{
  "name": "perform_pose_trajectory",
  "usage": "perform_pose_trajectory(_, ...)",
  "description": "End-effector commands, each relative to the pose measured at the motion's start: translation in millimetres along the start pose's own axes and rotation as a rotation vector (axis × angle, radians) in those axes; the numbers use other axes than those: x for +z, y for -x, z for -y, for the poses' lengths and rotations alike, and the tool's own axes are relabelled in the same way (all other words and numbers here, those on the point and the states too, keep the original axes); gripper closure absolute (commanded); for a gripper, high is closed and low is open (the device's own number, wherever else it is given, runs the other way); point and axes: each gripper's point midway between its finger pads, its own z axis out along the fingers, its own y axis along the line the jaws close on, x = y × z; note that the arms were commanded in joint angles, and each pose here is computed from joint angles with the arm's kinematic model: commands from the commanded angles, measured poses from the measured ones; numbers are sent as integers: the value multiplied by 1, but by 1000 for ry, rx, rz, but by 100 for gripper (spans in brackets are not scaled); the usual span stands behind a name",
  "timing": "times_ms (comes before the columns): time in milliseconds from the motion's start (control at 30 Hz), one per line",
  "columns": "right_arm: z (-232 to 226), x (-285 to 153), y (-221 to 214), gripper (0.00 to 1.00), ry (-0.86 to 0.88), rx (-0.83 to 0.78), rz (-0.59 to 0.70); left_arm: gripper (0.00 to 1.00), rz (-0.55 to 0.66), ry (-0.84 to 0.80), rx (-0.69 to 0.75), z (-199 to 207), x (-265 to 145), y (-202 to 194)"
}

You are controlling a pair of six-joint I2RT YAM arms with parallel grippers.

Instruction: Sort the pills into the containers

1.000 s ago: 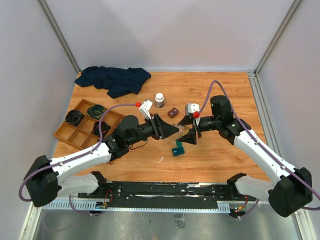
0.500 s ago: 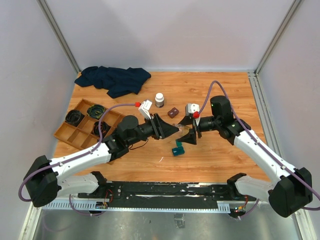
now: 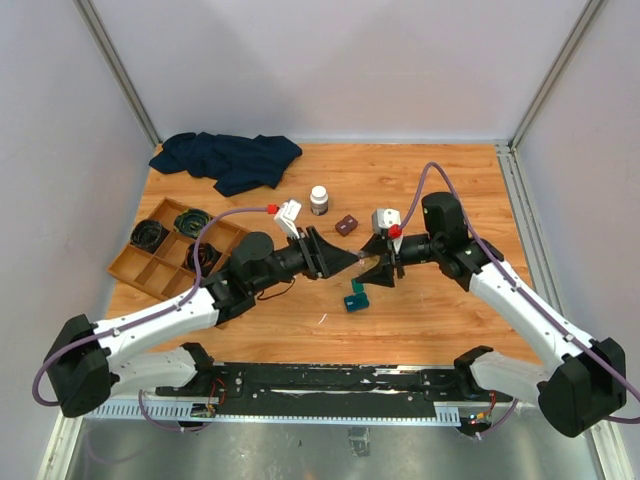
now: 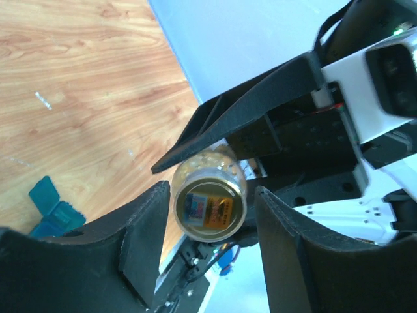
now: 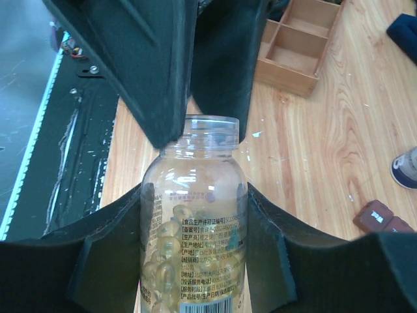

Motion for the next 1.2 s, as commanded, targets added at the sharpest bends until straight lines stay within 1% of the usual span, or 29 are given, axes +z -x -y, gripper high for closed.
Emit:
perform_pose_trajectory(0, -18, -8, 6, 99, 77, 8, 58, 36, 99, -112, 47, 36, -15, 26)
perform_pose_trajectory(100, -21, -15, 10, 99, 92, 16, 90, 29, 111, -154, 130, 45, -26, 29)
perform_pose_trajectory(167, -23, -20, 12, 99, 105, 25, 114, 28, 127, -191, 207, 54, -36, 32)
perform_pose_trajectory(233, -26, -25, 15, 100, 123, 32, 140, 24, 157, -249, 298, 65, -48, 35)
perform_pose_trajectory(367, -35, -30, 19, 100, 164, 32, 180, 6, 242, -382, 520, 81, -76, 36)
perform_pose_trajectory(400, -37, -31, 18, 100, 179, 43, 186, 5, 252, -419, 587, 83, -81, 33)
perform_pose_trajectory(467, -39, -32, 18, 99, 185, 46, 193, 4, 262, -502, 765, 86, -88, 22)
perform_pose_trajectory(533, -37, -34, 18, 99, 175, 47, 194, 4, 229, -571, 914, 85, -88, 7)
perform_pose_trajectory(600, -36, -35, 18, 99, 174, 42, 197, 3, 221, -593, 1044, 79, -85, 0)
perform_pose_trajectory(700, -38, -36, 15, 100, 173, 27, 195, 1, 207, -591, 1188, 68, -71, -5)
perform_pose_trajectory(767, -38, -37, 15, 99, 176, 18, 199, 1, 195, -594, 1247, 65, -62, -6)
perform_pose_trajectory(867, -37, -37, 13, 99, 176, 15, 200, 1, 133, -625, 1298, 65, -46, -11)
perform_pose_trajectory(967, -37, -36, 11, 99, 173, 10, 195, 1, 64, -629, 1309, 63, -29, -14)
perform_pose_trajectory(1100, -36, -36, 8, 99, 163, -4, 184, 3, 30, -619, 1312, 59, -12, -13)
perform_pose_trajectory(1167, -37, -37, 8, 99, 162, -10, 182, 6, 9, -629, 1303, 58, -7, -16)
